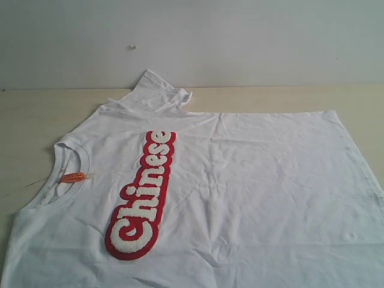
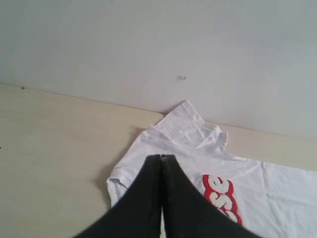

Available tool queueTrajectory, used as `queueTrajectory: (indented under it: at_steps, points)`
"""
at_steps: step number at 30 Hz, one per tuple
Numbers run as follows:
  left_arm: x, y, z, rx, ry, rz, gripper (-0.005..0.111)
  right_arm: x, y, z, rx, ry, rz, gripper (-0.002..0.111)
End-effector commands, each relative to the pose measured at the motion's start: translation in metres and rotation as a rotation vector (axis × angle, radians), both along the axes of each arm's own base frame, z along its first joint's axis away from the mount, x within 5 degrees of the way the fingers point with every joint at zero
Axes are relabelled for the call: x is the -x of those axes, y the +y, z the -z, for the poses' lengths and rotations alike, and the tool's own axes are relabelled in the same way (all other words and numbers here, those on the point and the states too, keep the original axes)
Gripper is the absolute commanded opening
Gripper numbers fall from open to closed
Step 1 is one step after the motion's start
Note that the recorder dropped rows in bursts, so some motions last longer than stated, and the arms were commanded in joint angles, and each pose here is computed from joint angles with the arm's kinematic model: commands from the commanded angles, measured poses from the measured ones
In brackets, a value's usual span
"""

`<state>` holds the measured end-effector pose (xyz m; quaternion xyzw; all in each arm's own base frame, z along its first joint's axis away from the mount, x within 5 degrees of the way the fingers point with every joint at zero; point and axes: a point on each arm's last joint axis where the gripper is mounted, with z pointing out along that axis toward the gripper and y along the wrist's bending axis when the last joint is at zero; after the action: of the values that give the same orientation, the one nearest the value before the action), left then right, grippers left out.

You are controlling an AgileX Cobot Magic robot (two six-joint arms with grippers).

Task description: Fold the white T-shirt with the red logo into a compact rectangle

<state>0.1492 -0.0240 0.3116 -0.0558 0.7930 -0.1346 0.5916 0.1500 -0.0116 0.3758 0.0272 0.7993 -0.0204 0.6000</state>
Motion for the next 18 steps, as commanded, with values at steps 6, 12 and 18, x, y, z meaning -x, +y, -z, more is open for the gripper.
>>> queueTrajectory:
  at_steps: [6, 12, 18]
  points:
    - [-0.057, -0.009, -0.005, -0.270, 0.134, 0.083, 0.000, -0.091, -0.008, 0.007, 0.145, 0.338, -0.093, 0.000]
    - [-0.117, -0.018, -0.015, -0.408, 0.303, 0.142, 0.000, -0.142, -0.013, 0.026, 0.214, 0.439, -0.147, 0.000]
    - [-0.170, -0.028, 0.002, -0.618, 0.523, 0.309, 0.000, -0.173, -0.010, 0.053, 0.312, 0.456, -0.271, 0.000]
